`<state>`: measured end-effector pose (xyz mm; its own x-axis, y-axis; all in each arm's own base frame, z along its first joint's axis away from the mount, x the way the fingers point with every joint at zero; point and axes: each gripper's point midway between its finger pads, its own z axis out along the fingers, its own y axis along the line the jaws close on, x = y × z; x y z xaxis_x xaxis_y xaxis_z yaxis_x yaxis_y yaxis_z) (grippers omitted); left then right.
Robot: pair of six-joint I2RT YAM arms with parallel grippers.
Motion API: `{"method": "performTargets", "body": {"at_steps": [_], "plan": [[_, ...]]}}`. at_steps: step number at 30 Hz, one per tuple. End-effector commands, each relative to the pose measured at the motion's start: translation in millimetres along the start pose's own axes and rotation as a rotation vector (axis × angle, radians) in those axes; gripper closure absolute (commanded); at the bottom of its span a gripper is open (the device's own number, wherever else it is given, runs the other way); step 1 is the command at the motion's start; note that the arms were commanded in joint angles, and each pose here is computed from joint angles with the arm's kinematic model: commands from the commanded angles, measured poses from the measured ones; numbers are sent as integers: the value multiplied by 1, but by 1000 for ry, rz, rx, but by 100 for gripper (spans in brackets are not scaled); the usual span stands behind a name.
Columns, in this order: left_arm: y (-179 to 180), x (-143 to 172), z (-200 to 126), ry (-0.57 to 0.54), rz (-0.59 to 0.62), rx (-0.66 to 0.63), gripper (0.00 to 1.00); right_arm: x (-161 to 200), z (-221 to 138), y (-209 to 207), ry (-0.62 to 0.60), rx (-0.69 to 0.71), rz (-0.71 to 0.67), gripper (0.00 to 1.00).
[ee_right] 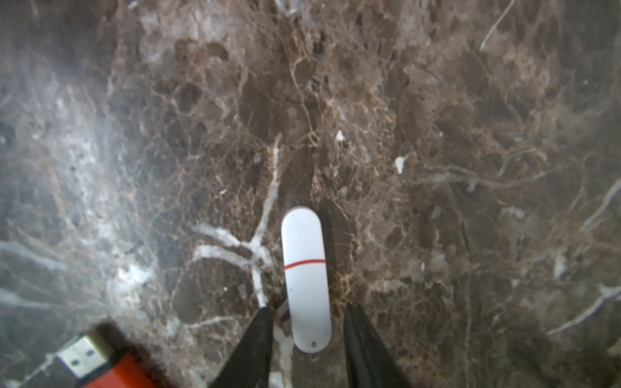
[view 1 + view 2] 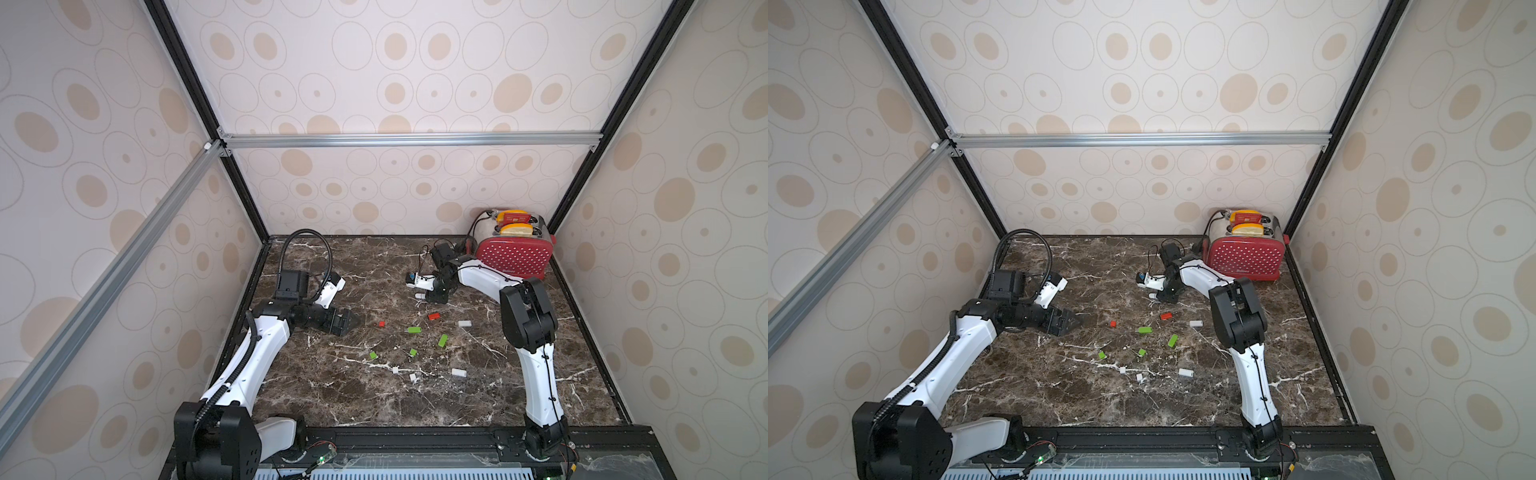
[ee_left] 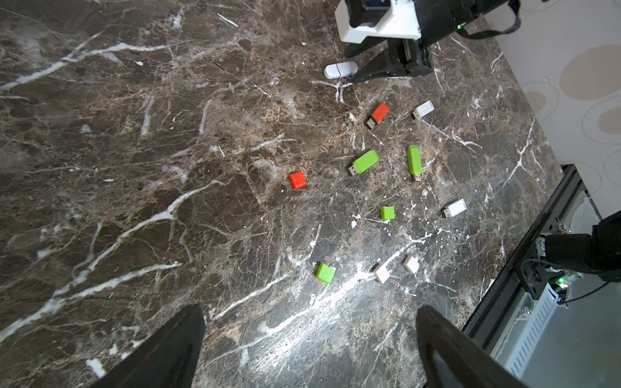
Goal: Close the usb drive cover
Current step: Place the USB drive at the center of the board.
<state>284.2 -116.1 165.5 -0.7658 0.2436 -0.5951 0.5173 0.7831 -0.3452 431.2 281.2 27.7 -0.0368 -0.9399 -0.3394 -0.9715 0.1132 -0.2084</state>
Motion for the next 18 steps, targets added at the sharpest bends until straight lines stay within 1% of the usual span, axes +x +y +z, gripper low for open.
{"method": "performTargets", "body": {"at_steps": [1, 6, 10, 13, 18], "plan": [[-2, -4, -6, 7, 72, -6, 1, 12, 1, 7, 31, -16, 22, 56], [-8, -9, -11, 20, 172, -5, 1, 2, -24, 3, -30, 1, 65, 51], [-17, -10, -12, 21, 335, 5, 1, -4, -51, 0, -85, 35, 98, 45], [-17, -12, -10, 29, 447, -7, 1, -7, -70, 0, -124, 67, 141, 40], [-16, -13, -3, 35, 609, 5, 1, -8, -89, 5, -180, 110, 237, 33]]}}
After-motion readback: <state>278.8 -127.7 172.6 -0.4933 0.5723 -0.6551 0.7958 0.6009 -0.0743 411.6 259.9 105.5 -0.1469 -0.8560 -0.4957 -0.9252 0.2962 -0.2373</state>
